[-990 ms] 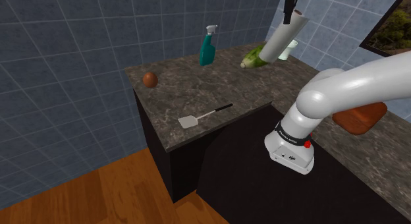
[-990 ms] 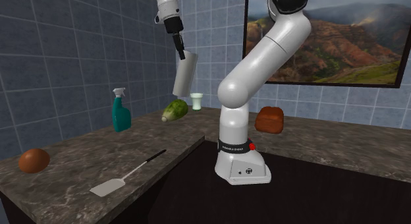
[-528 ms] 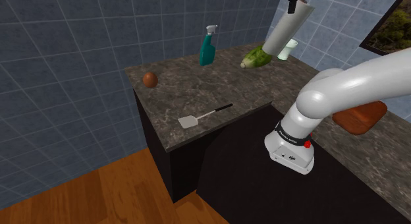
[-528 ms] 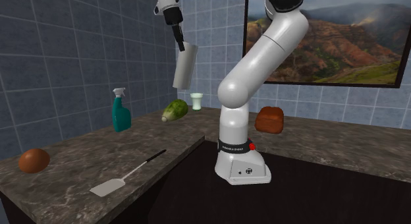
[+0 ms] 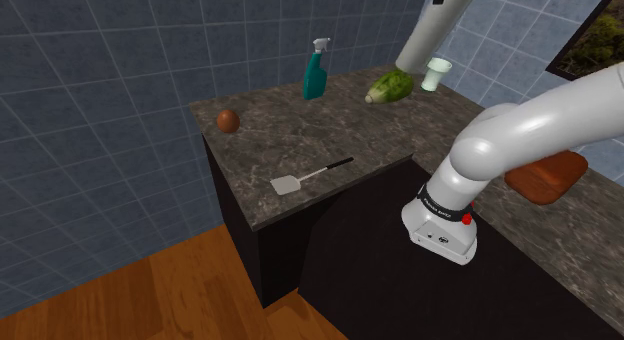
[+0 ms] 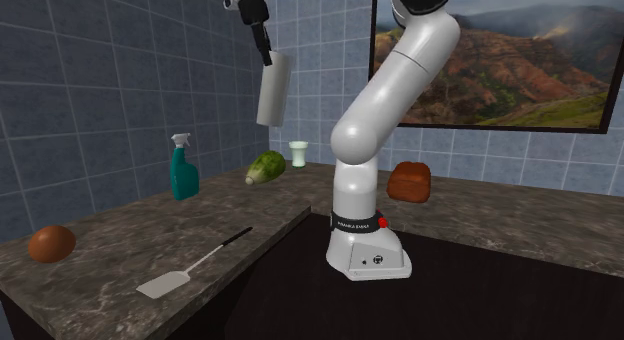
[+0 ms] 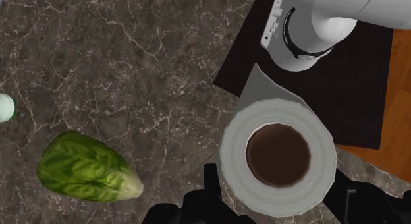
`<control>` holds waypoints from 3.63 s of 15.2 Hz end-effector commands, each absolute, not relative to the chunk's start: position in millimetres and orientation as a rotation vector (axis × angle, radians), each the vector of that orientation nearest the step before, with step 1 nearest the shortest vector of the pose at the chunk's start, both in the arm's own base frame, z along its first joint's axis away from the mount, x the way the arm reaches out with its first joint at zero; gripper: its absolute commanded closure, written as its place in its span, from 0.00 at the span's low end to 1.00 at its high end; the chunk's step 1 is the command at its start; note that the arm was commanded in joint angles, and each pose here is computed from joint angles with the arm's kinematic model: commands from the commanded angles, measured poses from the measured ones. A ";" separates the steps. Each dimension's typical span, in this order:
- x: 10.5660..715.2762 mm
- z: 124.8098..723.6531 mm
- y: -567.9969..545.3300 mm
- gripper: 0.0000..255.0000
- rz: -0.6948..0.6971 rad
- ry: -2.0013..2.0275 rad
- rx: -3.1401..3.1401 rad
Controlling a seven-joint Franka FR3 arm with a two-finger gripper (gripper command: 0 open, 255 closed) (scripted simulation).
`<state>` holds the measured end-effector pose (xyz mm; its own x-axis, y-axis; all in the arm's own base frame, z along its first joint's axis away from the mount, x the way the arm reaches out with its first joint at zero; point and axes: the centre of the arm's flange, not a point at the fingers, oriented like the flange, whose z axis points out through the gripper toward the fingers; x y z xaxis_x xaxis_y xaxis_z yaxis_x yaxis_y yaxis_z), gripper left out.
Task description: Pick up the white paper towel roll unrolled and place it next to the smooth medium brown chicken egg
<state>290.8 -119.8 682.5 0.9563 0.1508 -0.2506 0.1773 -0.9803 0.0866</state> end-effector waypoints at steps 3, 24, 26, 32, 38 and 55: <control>331.4 684.1 -85.5 1.00 -0.371 0.253 3.001; 544.5 685.5 91.6 1.00 -0.372 0.252 3.001; 564.8 685.7 108.5 1.00 -0.371 0.253 3.001; 571.3 659.3 113.9 1.00 -0.371 0.252 3.001; 571.3 627.6 113.9 1.00 -0.371 0.253 3.001; 571.3 537.9 113.9 1.00 -0.371 0.253 3.001</control>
